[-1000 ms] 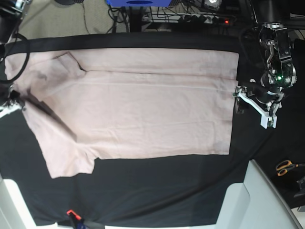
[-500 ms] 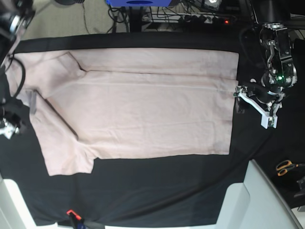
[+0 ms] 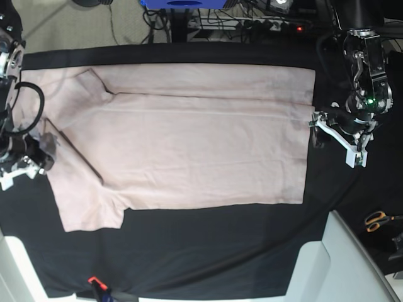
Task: Fold the T-shirt properly
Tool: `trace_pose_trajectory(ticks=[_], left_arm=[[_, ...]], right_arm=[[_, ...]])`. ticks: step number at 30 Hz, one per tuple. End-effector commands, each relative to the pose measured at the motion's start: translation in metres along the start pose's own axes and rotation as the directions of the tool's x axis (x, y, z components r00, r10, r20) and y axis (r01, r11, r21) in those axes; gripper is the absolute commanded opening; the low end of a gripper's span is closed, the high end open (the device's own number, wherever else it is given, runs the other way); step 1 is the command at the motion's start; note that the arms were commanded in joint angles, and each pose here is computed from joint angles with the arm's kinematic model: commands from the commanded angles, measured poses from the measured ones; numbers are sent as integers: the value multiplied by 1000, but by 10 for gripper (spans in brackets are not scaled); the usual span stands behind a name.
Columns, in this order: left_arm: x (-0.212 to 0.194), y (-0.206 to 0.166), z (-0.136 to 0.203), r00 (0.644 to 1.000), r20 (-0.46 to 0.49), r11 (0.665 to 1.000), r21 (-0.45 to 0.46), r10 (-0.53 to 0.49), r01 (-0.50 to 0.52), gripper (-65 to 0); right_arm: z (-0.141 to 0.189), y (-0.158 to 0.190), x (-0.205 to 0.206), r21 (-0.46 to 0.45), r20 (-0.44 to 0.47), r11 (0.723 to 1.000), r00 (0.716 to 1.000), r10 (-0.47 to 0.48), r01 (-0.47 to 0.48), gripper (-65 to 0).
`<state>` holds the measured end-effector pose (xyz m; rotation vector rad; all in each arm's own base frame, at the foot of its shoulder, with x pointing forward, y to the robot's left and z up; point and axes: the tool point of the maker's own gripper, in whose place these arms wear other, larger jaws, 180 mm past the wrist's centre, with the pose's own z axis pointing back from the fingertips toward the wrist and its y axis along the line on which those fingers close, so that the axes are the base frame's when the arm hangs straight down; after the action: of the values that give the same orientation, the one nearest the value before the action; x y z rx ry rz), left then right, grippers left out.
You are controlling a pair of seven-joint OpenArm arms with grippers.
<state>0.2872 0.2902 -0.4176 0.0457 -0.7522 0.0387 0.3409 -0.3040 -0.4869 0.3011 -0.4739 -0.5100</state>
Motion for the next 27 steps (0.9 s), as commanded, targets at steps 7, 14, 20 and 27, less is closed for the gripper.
trace_pose_trajectory(ticks=[7, 14, 20, 27], left_arm=[[17, 7, 3, 999, 47, 1000, 12, -6, 6, -209], [19, 7, 3, 999, 50, 1000, 12, -6, 5, -209], [19, 7, 3, 999, 52, 1000, 12, -6, 5, -209], [19, 7, 3, 999, 51, 1000, 12, -5, 5, -209]], right_arm=[[-3, 23, 4, 70, 8, 996, 998, 57, -58, -281], [-3, 26, 11, 73, 48, 995, 997, 57, -60, -447], [-1, 22, 14, 64, 61, 996, 997, 57, -61, -473], [0, 17, 22, 40, 93, 998, 995, 40, -44, -467]])
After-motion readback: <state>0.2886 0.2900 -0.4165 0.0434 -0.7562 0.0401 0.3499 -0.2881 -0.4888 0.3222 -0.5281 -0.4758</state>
